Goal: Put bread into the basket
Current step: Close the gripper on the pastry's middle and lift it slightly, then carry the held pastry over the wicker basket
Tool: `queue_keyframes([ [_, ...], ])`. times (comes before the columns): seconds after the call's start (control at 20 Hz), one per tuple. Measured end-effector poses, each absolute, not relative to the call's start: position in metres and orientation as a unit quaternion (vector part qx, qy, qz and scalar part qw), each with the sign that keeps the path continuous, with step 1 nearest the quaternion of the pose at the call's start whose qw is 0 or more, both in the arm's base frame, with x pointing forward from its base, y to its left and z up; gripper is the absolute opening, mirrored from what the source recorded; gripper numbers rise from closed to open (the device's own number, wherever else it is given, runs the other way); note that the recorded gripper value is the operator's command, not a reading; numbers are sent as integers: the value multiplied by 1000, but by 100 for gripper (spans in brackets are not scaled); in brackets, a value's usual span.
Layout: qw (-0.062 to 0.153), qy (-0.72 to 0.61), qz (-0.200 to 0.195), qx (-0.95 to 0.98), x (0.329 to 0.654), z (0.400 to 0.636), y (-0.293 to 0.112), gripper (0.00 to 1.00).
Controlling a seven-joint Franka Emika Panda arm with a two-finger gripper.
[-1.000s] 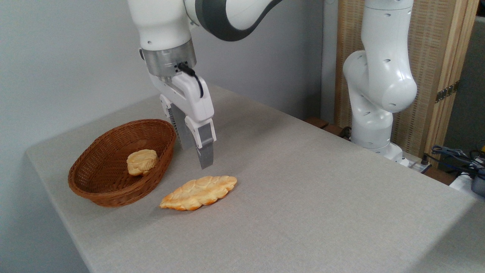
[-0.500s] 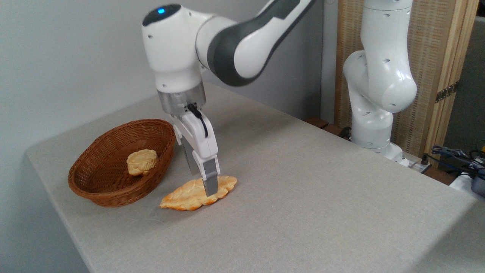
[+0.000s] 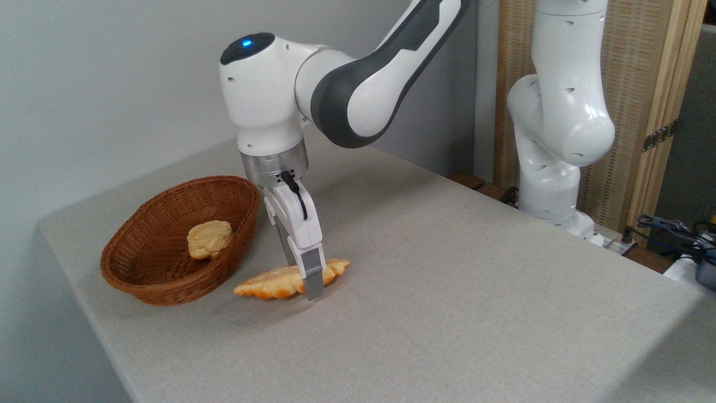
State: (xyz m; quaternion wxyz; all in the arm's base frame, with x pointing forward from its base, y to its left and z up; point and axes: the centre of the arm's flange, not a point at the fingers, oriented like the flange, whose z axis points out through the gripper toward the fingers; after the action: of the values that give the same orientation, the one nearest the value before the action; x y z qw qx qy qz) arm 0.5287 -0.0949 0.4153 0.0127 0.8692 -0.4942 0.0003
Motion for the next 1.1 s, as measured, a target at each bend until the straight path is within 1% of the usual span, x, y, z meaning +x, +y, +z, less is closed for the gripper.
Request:
queue_keyframes([
  [0.05,13,-495,-1,869,529,414,-96,50],
  [0.15,12,-497,-4,868,529,410,-99,31],
  [0.2,12,-499,-5,867,529,408,-101,29],
  [0.4,12,-503,-8,864,529,405,-106,29],
  [1.1,12,-503,-8,864,529,405,-107,24],
])
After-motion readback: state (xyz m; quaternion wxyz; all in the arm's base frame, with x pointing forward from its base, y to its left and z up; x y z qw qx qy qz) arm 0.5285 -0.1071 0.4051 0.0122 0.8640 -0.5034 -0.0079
